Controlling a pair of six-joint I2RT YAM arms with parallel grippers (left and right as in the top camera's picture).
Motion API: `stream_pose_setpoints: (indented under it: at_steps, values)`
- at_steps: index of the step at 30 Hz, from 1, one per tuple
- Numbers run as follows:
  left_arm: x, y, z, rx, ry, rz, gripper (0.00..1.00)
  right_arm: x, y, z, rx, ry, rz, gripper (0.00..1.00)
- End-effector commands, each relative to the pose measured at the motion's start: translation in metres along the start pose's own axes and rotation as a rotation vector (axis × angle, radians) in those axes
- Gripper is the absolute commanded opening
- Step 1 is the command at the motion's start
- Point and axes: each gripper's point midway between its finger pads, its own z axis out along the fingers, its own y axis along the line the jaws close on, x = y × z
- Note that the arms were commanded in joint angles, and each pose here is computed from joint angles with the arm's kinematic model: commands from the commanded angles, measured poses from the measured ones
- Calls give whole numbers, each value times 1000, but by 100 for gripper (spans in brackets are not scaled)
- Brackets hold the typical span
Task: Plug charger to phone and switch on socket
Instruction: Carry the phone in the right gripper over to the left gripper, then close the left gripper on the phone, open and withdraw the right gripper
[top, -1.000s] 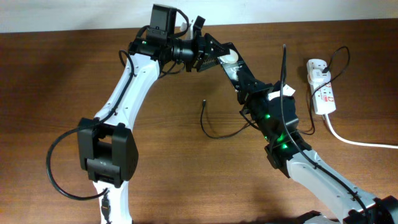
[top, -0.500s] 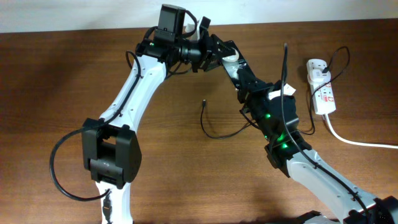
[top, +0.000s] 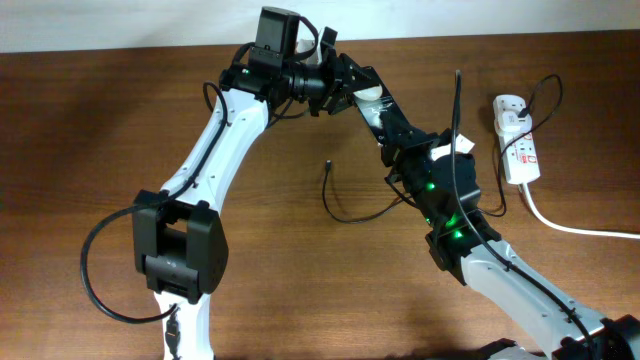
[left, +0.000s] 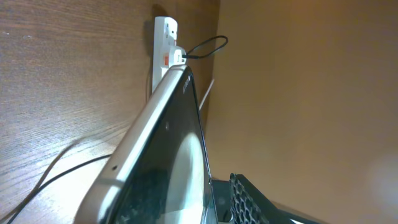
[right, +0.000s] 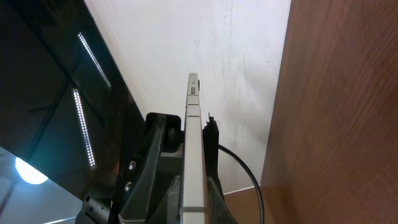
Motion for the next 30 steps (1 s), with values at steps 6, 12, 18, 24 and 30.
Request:
stream_pose_setpoints:
  at_steps: [6, 12, 18, 24, 30]
  values:
    - [6, -17, -2, 6, -21, 17, 25, 13, 17, 3, -38, 49, -8, 4]
    - [5, -19, -2, 11, -23, 24, 16, 13, 17, 3, -37, 53, -8, 4]
    - [5, -19, -2, 11, -25, 25, 2, 13, 17, 3, -37, 52, -8, 4]
    - [4, -19, -2, 12, -29, 2, 0, 13, 17, 3, -37, 52, -8, 4]
    - [1, -18, -2, 4, -42, -5, 0, 13, 17, 3, -37, 50, -8, 15]
